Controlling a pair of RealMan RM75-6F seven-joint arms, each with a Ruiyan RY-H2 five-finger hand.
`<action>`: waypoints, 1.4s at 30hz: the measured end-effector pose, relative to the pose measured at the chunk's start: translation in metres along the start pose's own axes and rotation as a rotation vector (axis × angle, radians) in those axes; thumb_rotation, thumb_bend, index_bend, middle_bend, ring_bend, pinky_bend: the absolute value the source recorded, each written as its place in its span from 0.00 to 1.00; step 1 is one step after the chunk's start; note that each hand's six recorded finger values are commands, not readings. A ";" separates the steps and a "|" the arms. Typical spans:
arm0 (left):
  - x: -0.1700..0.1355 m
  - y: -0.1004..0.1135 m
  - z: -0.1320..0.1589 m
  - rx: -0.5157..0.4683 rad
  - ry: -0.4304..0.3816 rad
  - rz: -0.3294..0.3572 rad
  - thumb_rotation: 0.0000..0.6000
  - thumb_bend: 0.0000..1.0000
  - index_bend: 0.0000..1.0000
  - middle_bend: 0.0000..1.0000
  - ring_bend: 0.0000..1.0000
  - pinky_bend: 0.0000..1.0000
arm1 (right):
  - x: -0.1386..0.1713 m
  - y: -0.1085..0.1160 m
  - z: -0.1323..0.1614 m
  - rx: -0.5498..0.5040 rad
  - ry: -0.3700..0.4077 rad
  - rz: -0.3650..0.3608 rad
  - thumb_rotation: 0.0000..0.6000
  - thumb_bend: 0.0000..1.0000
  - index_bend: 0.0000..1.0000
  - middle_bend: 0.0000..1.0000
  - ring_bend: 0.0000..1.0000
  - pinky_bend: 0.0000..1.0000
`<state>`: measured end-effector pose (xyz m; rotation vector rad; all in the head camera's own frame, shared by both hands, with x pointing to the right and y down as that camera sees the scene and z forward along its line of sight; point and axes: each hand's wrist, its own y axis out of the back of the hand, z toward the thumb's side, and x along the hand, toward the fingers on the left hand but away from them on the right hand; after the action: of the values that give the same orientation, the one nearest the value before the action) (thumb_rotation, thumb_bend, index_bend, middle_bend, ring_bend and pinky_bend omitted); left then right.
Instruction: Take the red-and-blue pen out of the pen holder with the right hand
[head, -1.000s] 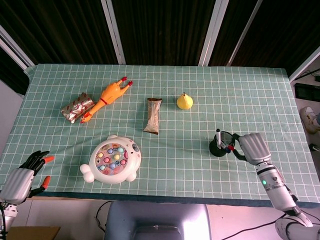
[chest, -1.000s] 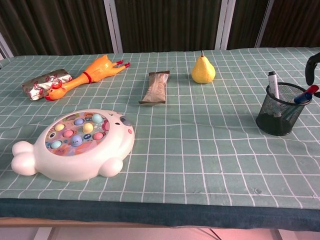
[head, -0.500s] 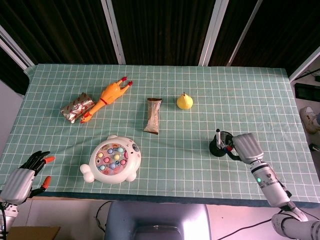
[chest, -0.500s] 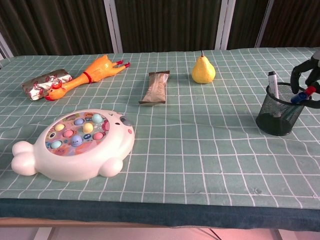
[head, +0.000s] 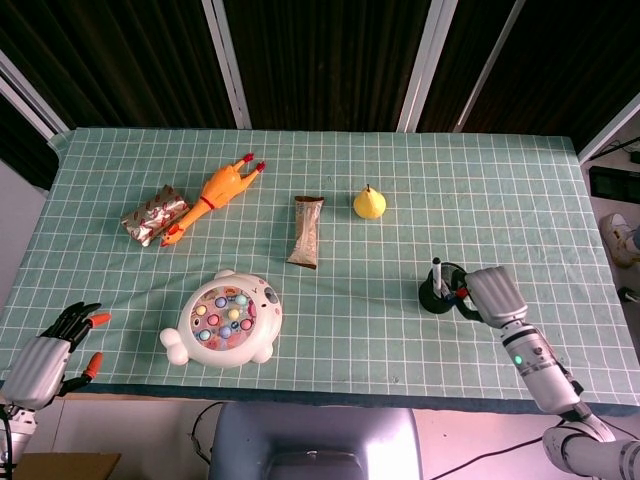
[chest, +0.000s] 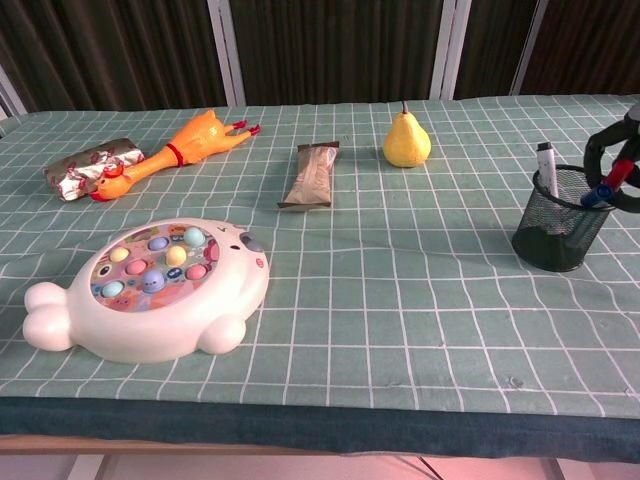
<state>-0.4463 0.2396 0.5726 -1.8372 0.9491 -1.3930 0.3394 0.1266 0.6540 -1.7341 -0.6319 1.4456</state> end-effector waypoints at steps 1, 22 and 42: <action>0.000 0.000 0.000 0.000 0.000 0.000 1.00 0.46 0.24 0.11 0.07 0.37 | 0.000 0.001 0.000 -0.002 0.000 -0.004 1.00 0.70 0.74 0.93 1.00 0.94; 0.001 -0.001 0.000 -0.003 -0.001 -0.009 1.00 0.46 0.24 0.11 0.07 0.37 | 0.018 0.073 0.045 0.028 0.071 -0.325 1.00 0.72 0.80 0.93 1.00 0.94; 0.000 0.000 -0.002 -0.013 0.002 -0.010 1.00 0.46 0.24 0.11 0.07 0.37 | -0.085 0.021 0.104 0.264 0.139 -0.221 1.00 0.73 0.80 0.93 1.00 0.94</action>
<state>-0.4486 0.2391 0.5730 -1.8520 0.9535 -1.3983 0.2175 0.0740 0.6809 -1.4935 -0.5150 1.1866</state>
